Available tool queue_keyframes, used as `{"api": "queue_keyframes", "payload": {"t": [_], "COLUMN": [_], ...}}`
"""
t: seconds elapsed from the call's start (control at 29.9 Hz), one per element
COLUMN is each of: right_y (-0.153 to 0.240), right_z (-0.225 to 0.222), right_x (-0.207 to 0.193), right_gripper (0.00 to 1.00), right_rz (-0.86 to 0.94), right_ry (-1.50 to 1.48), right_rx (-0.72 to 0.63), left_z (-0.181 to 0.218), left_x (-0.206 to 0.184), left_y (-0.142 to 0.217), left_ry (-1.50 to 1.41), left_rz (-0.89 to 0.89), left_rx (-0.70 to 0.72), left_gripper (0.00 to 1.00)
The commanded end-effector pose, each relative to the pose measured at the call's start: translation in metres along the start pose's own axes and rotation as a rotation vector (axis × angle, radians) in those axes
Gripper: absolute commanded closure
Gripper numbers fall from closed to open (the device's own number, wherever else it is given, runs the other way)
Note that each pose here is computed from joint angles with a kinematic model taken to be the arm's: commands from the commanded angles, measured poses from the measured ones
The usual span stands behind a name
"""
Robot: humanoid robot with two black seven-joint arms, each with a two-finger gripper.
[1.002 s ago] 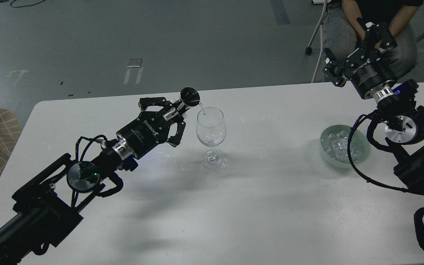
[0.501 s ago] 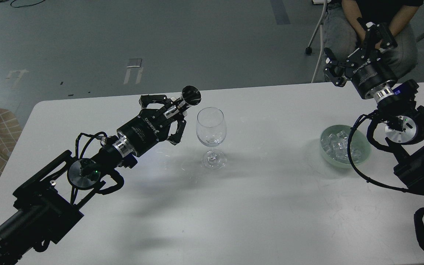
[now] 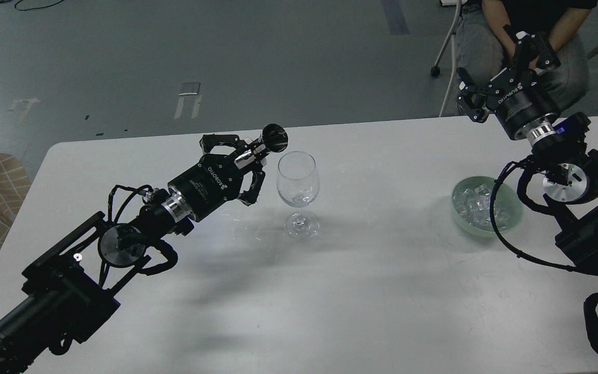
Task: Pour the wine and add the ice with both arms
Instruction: 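Position the jigger above the wine glass rim with the left gripper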
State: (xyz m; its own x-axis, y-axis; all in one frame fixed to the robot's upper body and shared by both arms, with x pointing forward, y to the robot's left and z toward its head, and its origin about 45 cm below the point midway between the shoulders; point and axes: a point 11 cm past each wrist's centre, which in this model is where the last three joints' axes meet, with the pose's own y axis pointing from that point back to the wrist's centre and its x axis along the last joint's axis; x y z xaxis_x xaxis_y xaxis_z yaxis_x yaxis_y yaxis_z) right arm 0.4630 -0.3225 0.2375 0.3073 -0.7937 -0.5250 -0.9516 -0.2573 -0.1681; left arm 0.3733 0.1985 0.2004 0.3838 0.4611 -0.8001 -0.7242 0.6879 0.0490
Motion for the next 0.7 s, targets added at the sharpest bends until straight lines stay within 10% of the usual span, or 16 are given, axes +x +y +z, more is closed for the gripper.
{"api": "queue_keyframes", "payload": {"t": [0.0, 0.67], "right_y": [-0.0001, 0.0006], "right_z": [-0.0001, -0.0002], "right_x": [-0.0001, 0.0008], "right_gripper": [0.00, 0.00], "right_rz": [0.000, 0.002], "right_ry": [0.000, 0.001], "right_rx": [0.000, 0.000], "left_z": [-0.0001, 0.0035], "left_x": [-0.0003, -0.0005], "left_y": [-0.0005, -0.0014], "left_ry": [-0.009, -0.106], "left_rz": [-0.001, -0.002], "left_rx": [-0.004, -0.001], "left_gripper": [1.00, 1.00]}}
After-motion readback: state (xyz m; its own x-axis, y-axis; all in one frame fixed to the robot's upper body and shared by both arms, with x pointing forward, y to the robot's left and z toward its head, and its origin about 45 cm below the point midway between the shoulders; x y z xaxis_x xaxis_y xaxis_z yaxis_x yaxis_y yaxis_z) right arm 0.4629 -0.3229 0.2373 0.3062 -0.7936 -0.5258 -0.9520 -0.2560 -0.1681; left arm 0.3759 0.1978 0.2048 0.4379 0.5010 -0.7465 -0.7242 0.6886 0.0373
